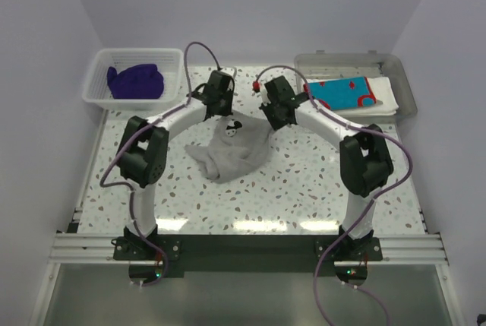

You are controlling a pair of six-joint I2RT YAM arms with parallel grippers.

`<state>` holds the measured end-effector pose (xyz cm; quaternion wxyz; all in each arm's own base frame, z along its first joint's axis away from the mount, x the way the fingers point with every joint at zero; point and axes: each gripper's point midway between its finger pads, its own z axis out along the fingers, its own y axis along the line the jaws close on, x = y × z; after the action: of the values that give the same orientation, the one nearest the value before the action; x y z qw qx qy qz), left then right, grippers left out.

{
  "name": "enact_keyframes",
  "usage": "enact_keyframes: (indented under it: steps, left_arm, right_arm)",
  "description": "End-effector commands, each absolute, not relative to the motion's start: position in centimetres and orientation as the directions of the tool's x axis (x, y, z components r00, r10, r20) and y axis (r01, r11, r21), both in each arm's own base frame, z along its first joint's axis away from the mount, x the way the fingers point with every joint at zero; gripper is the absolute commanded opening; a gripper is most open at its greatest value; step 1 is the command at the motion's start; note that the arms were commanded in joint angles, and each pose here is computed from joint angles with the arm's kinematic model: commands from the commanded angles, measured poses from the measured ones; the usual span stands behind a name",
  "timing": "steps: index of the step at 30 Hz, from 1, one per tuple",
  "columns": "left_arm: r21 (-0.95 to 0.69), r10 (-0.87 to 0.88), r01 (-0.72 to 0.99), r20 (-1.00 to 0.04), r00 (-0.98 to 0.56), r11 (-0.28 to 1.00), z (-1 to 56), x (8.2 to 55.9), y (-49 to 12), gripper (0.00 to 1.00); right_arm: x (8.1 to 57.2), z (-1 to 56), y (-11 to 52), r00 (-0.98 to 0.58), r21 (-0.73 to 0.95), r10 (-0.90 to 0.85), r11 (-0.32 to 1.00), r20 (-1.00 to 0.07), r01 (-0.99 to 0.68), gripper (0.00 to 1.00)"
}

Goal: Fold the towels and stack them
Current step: Flatten out the crumpled towel

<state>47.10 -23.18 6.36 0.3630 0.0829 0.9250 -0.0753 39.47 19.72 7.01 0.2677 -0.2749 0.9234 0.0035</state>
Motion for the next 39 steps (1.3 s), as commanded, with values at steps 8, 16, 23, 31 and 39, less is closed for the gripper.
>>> enact_keyframes:
  steps: [8, 16, 23, 31, 39]
  left_arm:
    - [-0.072, -0.027, 0.263, -0.985, -0.171, 0.962, 35.9, 49.7, -19.8, 0.0]
    - [-0.059, -0.067, 0.345, -0.998, 0.013, 0.937, 43.8, 43.3, -18.3, 0.0]
    - [-0.069, -0.149, 0.459, -0.979, 0.141, 0.886, 49.4, 33.9, -17.5, 0.0]
    - [-0.079, -0.207, 0.495, -0.956, 0.209, 0.865, 54.0, 28.0, -15.3, 0.0]
    - [-0.217, -0.213, 0.261, -0.976, -0.043, 0.941, 47.5, 34.1, -14.5, 0.0]
  right_arm:
    - [46.7, 29.1, 18.7, -0.397, -0.317, -0.466, 0.867, -0.791, -0.385, 0.0]
    - [42.0, 39.0, 17.1, -0.186, -0.364, -0.466, 0.838, -0.865, -0.406, 0.0]
    - [33.7, 43.7, 15.5, -0.003, -0.388, -0.448, 0.776, -0.894, -0.497, 0.0]
    - [28.0, 49.6, 13.4, 0.146, -0.425, -0.409, 0.765, -0.901, -0.484, 0.0]
    - [32.5, 48.4, 14.8, 0.113, -0.442, -0.443, 0.77, -0.889, -0.46, 0.0]
